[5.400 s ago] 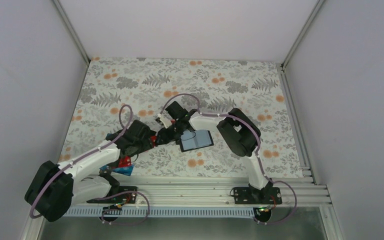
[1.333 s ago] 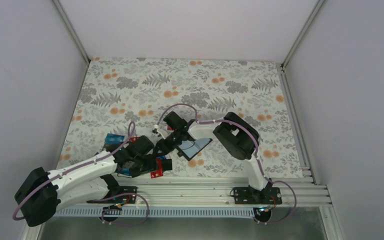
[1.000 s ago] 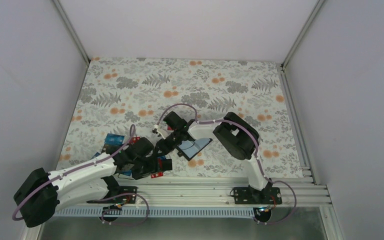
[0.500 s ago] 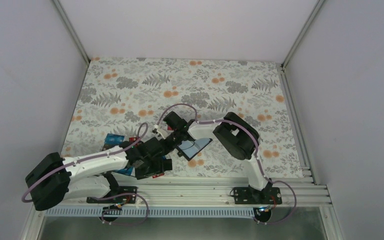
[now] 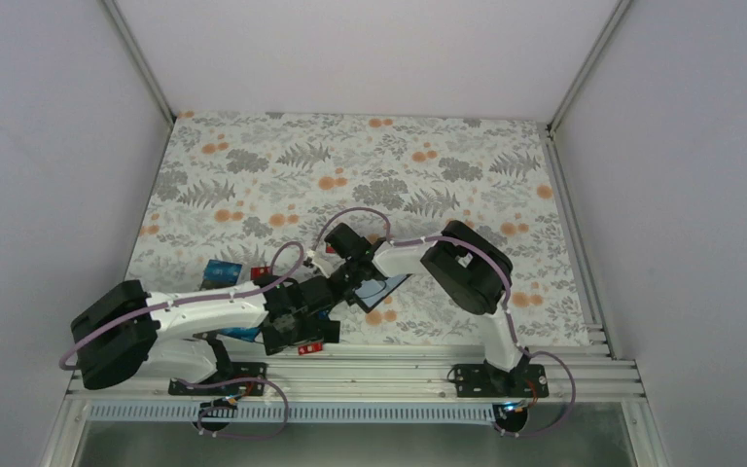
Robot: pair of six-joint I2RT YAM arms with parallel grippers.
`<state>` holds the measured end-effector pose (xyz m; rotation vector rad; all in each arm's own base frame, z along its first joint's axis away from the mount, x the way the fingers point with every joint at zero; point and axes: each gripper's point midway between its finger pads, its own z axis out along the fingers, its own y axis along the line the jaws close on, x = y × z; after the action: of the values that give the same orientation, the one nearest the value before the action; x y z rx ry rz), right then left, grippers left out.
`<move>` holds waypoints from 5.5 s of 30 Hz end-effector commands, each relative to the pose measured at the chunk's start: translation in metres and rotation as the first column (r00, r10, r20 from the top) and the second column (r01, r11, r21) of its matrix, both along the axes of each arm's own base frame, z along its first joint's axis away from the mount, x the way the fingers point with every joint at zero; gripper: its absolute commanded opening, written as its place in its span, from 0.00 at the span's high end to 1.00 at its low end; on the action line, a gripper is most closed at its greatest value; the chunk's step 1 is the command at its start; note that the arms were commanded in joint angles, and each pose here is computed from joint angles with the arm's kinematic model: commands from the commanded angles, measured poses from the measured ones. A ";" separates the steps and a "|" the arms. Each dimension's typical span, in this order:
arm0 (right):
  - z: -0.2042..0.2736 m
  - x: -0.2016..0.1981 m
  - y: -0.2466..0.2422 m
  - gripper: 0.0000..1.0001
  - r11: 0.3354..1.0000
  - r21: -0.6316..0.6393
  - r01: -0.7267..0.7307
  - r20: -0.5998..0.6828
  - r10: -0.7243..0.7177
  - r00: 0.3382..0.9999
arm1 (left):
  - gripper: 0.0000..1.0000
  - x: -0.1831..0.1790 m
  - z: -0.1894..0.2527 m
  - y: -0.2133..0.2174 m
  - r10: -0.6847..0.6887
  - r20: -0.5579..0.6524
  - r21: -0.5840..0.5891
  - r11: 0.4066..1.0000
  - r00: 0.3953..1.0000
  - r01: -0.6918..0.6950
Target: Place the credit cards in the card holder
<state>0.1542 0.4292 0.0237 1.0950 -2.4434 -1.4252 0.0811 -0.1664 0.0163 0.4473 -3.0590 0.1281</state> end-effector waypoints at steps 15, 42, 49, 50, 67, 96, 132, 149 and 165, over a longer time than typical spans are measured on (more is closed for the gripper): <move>-0.032 -0.019 -0.021 0.73 0.994 -0.105 -0.018 -0.020 0.016 1.000 | 0.19 0.004 -0.015 -0.032 -0.033 -0.006 -0.010 0.999 0.999 0.032; -0.036 -0.019 -0.023 0.76 0.992 -0.129 -0.006 -0.031 0.002 1.000 | 0.56 -0.015 -0.039 -0.022 -0.004 0.019 -0.054 0.999 1.000 0.005; -0.037 -0.019 -0.023 0.77 0.991 -0.131 -0.002 -0.033 -0.002 0.999 | 0.62 -0.006 -0.020 -0.034 -0.036 0.062 -0.056 0.998 0.997 0.040; -0.037 -0.019 -0.023 0.77 0.991 -0.131 -0.001 -0.034 -0.003 0.999 | 0.62 -0.004 -0.015 -0.036 -0.038 0.071 -0.062 0.997 0.997 0.043; -0.027 0.012 -0.007 0.78 0.989 -0.123 0.088 0.014 -0.087 0.996 | 0.63 0.008 0.014 -0.045 -0.025 0.140 -0.110 0.993 0.990 0.041; -0.035 0.007 -0.015 0.79 0.985 -0.142 0.100 -0.001 -0.101 0.995 | 0.30 -0.009 -0.015 -0.051 0.051 0.153 -0.290 0.957 0.987 -0.005; -0.027 0.015 -0.007 0.81 0.986 -0.130 0.107 0.012 -0.107 0.994 | 0.98 0.014 0.003 -0.049 0.083 0.216 -0.334 0.943 0.973 -0.006; 0.055 0.091 0.025 0.81 0.981 0.001 0.196 0.128 -0.194 0.973 | 0.98 0.030 0.027 -0.013 0.146 0.337 -0.306 0.951 0.930 -0.038; 0.150 0.115 -0.047 0.58 0.954 0.206 0.220 0.185 -0.259 0.948 | 0.98 0.108 0.139 -0.011 -0.021 0.709 -0.252 0.926 0.705 0.281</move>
<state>0.2870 0.3939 0.1633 0.9761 -2.8345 -1.6354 0.1726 -0.1673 0.1196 0.4712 -3.5093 0.9590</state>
